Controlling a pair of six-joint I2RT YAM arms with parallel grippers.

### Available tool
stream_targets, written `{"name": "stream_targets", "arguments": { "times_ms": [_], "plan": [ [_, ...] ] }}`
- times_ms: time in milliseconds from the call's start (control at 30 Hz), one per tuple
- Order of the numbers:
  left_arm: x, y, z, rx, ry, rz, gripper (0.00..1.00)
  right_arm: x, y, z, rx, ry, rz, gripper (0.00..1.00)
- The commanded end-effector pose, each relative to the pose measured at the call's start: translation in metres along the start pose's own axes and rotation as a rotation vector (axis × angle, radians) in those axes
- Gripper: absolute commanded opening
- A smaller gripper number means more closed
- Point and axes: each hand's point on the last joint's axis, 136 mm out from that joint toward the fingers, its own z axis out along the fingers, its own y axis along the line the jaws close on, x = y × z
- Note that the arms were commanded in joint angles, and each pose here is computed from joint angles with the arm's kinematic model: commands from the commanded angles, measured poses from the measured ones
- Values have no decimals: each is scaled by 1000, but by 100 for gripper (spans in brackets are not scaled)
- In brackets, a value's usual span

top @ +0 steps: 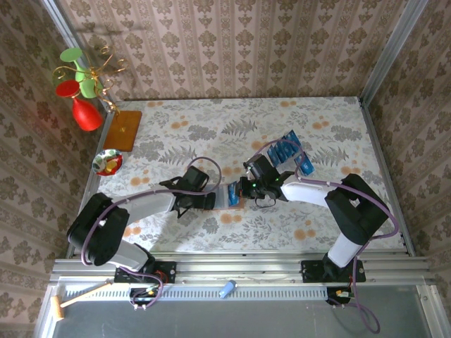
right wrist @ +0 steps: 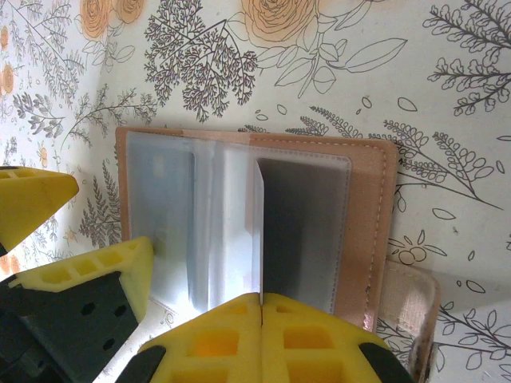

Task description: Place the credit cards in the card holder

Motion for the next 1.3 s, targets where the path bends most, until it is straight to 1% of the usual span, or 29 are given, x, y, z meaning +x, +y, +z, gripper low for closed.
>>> {"name": "stream_targets", "arguments": {
  "times_ms": [0,200,400,567,900,1267],
  "plan": [
    [11,12,-2,-39,24,-4,100,0,-6,0,25,-11,9,0],
    [8,10,-5,-23,16,-9,100,-7,10,-7,-24,-20,-16,0],
    [-9,4,-18,-2,-26,-5,100,-13,28,-15,-88,-29,-31,0],
    [-16,3,-17,3,-24,1,100,-16,36,-14,-123,-34,-30,0],
    [-2,9,-2,-26,23,14,100,-17,38,-4,-169,-50,-37,0],
    [4,21,-4,-72,22,-7,100,-18,36,7,-209,-56,-11,0]
  ]
}}
